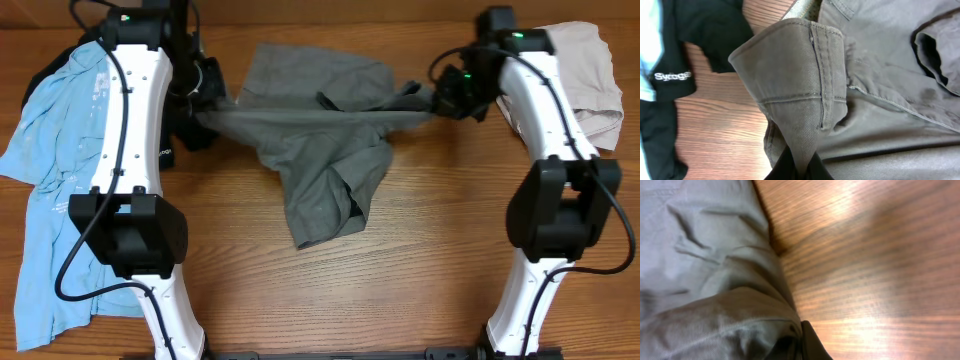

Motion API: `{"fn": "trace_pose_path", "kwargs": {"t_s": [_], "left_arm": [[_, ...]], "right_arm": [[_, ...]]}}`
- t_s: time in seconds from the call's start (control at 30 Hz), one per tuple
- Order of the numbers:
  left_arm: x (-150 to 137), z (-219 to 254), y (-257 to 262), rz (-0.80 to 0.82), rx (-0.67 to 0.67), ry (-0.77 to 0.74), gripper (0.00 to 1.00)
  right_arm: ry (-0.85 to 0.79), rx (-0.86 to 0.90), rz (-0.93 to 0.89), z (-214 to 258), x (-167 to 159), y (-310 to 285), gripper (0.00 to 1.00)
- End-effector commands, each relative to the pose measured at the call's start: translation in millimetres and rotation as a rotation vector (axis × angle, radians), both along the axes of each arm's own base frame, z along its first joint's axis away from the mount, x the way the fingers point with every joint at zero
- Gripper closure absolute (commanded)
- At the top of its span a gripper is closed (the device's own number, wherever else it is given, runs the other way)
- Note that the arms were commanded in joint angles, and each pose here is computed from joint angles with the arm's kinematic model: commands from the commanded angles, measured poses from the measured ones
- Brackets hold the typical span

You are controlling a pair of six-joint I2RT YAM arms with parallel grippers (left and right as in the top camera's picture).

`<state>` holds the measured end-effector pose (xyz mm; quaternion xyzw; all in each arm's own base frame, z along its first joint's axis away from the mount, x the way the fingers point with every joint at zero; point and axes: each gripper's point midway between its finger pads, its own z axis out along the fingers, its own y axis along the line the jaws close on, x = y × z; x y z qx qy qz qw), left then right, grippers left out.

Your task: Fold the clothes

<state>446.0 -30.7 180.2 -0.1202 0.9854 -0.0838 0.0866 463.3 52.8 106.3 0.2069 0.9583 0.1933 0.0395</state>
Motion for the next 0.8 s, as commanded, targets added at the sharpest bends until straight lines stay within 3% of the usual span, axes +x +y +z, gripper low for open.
{"fn": "trace_pose_path", "kwargs": {"t_s": [0.0, 0.1, 0.23, 0.33, 0.53, 0.77], "left_arm": [[2.2, 1.2, 27.6, 0.048, 0.069, -0.009, 0.96], [2.4, 1.3, 26.9, 0.046, 0.065, -0.010, 0.96], [0.8, 1.0, 25.8, 0.041, 0.061, -0.004, 0.96], [-5.0, 0.7, 16.7, -0.002, 0.023, 0.016, 0.96], [-24.1, -0.8, 4.1, -0.052, -0.017, 0.088, 0.96], [-30.2, -1.4, -0.4, -0.078, -0.011, 0.109, 0.96]], "right_arm": [[-0.006, 0.028, -0.038, 12.9, -8.1, -22.9, 0.87], [-0.038, 0.011, 0.067, 13.3, -10.4, -21.4, 0.67], [-0.130, -0.010, 0.170, 31.1, -1.4, -8.7, 0.49], [-0.330, -0.050, 0.264, 80.5, 22.1, 11.3, 0.33], [-0.618, -0.185, 0.384, 144.7, 57.7, 51.3, 0.17], [-0.672, -0.245, 0.542, 111.1, 73.4, 117.7, 0.12]]}}
